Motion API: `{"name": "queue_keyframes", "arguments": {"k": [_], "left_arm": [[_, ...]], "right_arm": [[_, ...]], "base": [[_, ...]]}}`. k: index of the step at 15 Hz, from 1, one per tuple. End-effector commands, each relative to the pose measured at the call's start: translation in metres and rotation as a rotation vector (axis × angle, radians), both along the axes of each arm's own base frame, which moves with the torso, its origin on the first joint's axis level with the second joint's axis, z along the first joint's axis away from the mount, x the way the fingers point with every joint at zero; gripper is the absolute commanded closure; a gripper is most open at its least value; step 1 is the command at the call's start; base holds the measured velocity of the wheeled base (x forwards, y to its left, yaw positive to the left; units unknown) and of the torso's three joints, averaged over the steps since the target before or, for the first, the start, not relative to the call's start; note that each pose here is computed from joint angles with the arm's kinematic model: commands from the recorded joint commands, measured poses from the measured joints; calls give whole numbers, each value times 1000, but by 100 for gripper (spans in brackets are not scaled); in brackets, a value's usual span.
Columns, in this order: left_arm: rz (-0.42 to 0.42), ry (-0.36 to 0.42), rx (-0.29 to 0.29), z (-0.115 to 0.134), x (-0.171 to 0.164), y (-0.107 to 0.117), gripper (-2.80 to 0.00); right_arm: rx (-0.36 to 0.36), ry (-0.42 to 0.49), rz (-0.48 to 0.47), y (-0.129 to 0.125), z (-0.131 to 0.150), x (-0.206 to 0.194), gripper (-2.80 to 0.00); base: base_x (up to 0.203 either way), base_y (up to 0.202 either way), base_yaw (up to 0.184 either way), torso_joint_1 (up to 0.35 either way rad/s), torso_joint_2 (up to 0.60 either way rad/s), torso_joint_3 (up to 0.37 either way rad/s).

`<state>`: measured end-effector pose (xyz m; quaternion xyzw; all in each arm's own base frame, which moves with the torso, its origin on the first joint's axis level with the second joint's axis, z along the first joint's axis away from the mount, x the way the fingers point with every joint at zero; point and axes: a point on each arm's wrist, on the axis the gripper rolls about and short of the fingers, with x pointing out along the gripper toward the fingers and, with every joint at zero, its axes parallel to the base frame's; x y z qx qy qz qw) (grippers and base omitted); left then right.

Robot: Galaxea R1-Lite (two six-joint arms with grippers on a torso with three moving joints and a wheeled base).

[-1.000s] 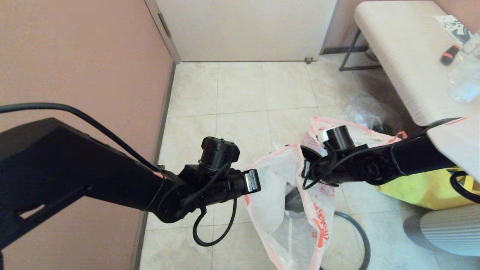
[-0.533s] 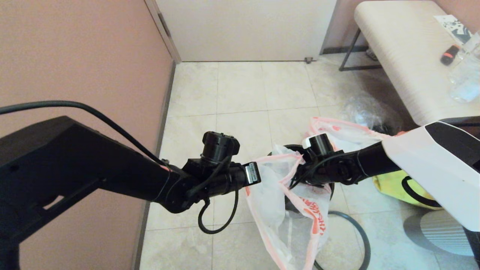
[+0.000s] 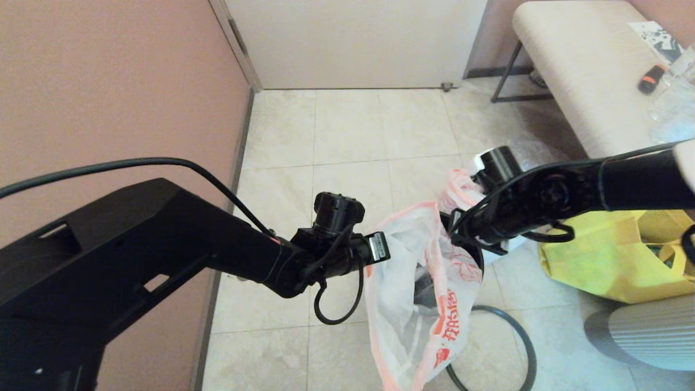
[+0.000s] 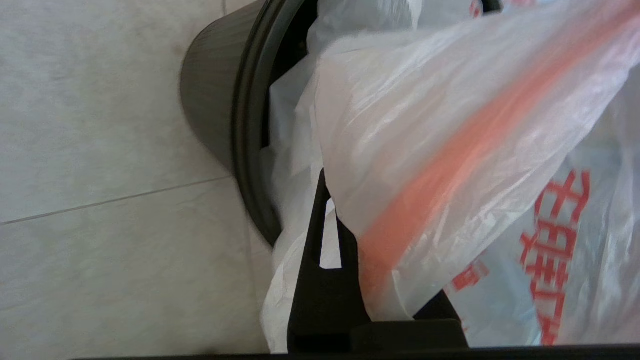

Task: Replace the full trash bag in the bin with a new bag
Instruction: Put the new garbage bag on the trash can

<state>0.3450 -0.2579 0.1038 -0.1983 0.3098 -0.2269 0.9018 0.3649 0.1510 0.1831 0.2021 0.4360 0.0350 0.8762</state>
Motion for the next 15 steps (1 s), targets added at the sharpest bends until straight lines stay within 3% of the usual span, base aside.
{"name": "queue_keyframes", "arguments": {"k": [1,4,9,10,15], "left_arm": [[17,11,-22,-4,7,-2,0],[40,23,-92,7,7,-5,0],[61,0,-121,20,11,2,0],[59,0,-121,20,10,2,0],[59,6,-114,17,11,1,0]], "right_arm": [[-2,17,0,-22,58,-62,0],[-77,138,96,-6,53,-106,0],[-188,235,219,27,21,-133,0],[-194,235,247,35,19,-137,-280],[-237,191,271,50,14,-145,-280]], "base": [[0,0,0,0,0,0],[0,0,0,0,0,0],[0,0,0,0,0,0],[0,0,0,0,0,0],[0,0,0,0,0,0]]}}
